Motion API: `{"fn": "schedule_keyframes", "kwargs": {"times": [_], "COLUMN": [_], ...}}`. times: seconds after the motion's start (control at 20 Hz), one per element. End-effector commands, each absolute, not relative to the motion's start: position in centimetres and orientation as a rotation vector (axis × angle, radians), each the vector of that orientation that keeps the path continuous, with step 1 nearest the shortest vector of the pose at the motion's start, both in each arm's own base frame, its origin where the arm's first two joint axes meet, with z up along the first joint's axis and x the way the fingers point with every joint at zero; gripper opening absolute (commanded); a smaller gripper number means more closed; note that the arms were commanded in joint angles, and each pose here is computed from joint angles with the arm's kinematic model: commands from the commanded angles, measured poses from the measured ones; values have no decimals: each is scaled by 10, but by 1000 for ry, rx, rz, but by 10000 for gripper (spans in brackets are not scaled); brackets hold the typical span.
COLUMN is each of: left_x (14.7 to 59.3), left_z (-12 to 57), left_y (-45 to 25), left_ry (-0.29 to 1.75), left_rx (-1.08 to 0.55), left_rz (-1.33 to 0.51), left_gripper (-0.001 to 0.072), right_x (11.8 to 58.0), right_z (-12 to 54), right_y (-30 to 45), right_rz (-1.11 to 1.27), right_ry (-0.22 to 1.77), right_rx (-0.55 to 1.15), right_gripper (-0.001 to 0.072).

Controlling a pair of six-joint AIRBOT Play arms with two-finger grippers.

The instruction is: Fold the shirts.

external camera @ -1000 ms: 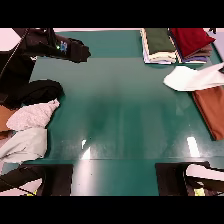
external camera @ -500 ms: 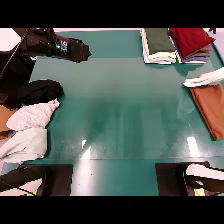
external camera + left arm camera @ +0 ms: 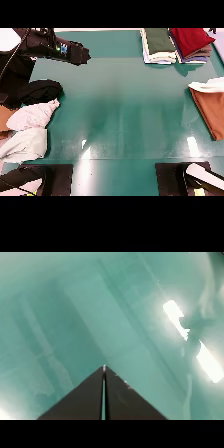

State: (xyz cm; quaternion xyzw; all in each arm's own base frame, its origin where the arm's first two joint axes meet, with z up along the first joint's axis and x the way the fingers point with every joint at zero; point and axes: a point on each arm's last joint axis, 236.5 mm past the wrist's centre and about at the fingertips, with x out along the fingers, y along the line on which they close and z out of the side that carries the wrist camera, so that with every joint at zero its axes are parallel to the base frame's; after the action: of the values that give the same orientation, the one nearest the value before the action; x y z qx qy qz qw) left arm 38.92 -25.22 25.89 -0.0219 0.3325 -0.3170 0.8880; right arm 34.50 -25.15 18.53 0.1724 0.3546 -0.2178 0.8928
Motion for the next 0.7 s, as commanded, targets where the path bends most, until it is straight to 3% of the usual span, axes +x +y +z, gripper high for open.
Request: {"fn": "schedule_keyframes", "kwargs": {"times": [0.0, 0.15, 0.2, 0.25, 0.3, 0.4, 0.65], "left_x": [389, 389, 389, 389, 389, 389, 391], "left_z": [258, 258, 258, 258, 258, 258, 260], "left_y": [-252, -252, -252, -252, -252, -252, -252], "left_ry": [691, 686, 683, 682, 681, 681, 669], "left_rx": [-29, -15, -6, -6, -7, -7, -11], "left_rz": [-664, -669, -672, -673, -672, -672, -671], "left_gripper": [25, 25, 25, 25, 25, 25, 25], "right_x": [292, 235, 217, 201, 191, 189, 287], "right_z": [144, 95, 80, 67, 59, 63, 153], "right_y": [-247, -245, -247, -251, -253, -254, -210], "right_rz": [-516, -608, -648, -688, -711, -715, -424], "right_ry": [840, 933, 967, 991, 995, 953, 677], "right_rx": [440, 534, 549, 566, 600, 669, 695], "right_gripper": [18, 25, 131, 381, 538, 571, 570]}}
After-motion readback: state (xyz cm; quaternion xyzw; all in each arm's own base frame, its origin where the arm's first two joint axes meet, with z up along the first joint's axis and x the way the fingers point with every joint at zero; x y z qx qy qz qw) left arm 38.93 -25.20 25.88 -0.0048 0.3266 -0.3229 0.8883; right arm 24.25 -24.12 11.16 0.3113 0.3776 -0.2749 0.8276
